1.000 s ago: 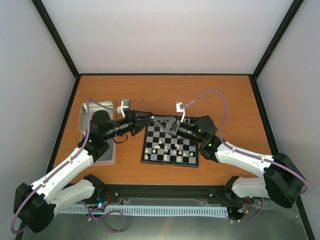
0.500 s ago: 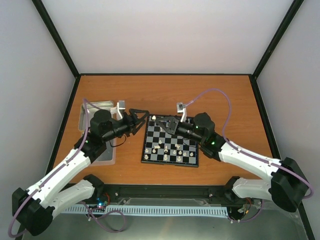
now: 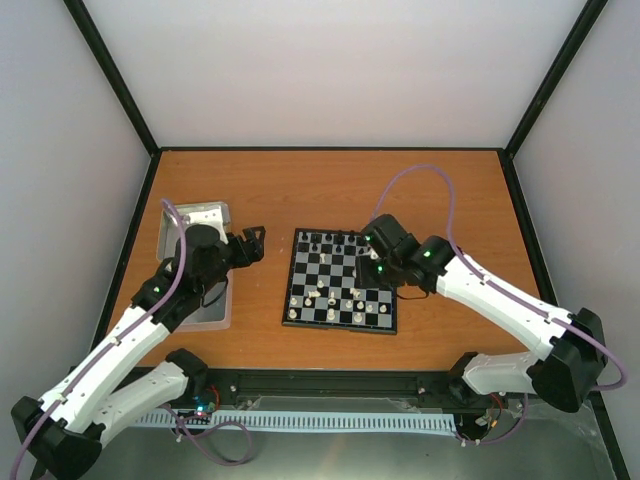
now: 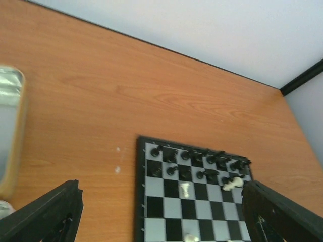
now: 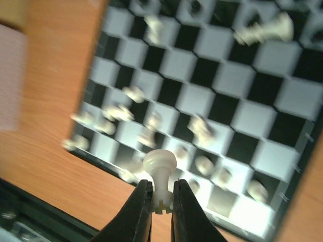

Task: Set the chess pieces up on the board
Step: Place the chess piece on the chessboard.

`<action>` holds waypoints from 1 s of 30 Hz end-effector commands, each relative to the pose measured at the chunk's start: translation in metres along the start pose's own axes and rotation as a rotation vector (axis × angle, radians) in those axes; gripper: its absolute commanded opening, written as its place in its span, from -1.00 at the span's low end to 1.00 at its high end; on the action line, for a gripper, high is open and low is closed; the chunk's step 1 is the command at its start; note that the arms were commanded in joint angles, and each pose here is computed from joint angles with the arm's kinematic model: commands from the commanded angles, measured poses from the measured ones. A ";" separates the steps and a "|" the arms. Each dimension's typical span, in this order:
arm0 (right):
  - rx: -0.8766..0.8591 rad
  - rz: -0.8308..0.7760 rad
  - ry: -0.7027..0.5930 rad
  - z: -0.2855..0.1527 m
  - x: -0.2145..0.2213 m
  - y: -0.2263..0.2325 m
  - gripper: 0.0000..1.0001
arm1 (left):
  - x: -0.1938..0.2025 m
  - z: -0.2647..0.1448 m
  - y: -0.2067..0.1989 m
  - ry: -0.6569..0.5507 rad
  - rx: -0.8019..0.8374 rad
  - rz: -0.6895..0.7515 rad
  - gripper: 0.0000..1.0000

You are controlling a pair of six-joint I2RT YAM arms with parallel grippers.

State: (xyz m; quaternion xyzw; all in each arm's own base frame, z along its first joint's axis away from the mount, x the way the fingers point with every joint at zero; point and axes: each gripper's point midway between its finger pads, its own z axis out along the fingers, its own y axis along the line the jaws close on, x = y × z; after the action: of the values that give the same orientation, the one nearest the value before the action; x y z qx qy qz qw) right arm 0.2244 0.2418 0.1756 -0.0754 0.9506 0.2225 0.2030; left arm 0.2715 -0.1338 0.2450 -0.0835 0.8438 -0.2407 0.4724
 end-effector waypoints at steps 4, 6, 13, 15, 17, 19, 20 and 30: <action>0.433 -0.006 0.251 -0.018 0.069 -0.094 -0.95 | -0.022 -0.007 0.010 -0.085 -0.091 0.243 0.75; 0.473 0.000 0.282 -0.013 0.080 -0.106 -0.95 | -0.021 -0.005 0.009 -0.080 -0.085 0.245 0.77; 0.391 0.002 0.393 0.013 0.107 -0.102 -0.94 | -0.015 0.002 0.004 -0.045 -0.059 0.252 0.78; 0.379 -0.007 0.417 0.017 0.110 -0.100 -0.94 | -0.015 0.002 0.004 -0.047 -0.057 0.250 0.78; 0.369 -0.013 0.438 0.023 0.113 -0.099 -0.94 | -0.015 0.002 0.004 -0.051 -0.057 0.249 0.78; 0.356 -0.018 0.448 0.030 0.114 -0.098 -0.94 | -0.016 0.001 0.003 -0.053 -0.055 0.251 0.79; 0.350 -0.019 0.454 0.033 0.115 -0.097 -0.95 | -0.017 0.001 0.003 -0.055 -0.056 0.254 0.79; 0.378 -0.034 0.461 0.049 0.114 -0.103 -0.95 | -0.021 0.000 -0.002 -0.059 -0.042 0.243 0.79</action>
State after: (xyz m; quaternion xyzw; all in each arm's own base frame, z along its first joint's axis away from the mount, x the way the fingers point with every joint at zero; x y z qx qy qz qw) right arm 0.1572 0.1684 0.0528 -0.0998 0.9947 0.0234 -0.0083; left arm 0.2805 -0.1237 0.2419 -0.0039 0.8513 -0.1488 0.5031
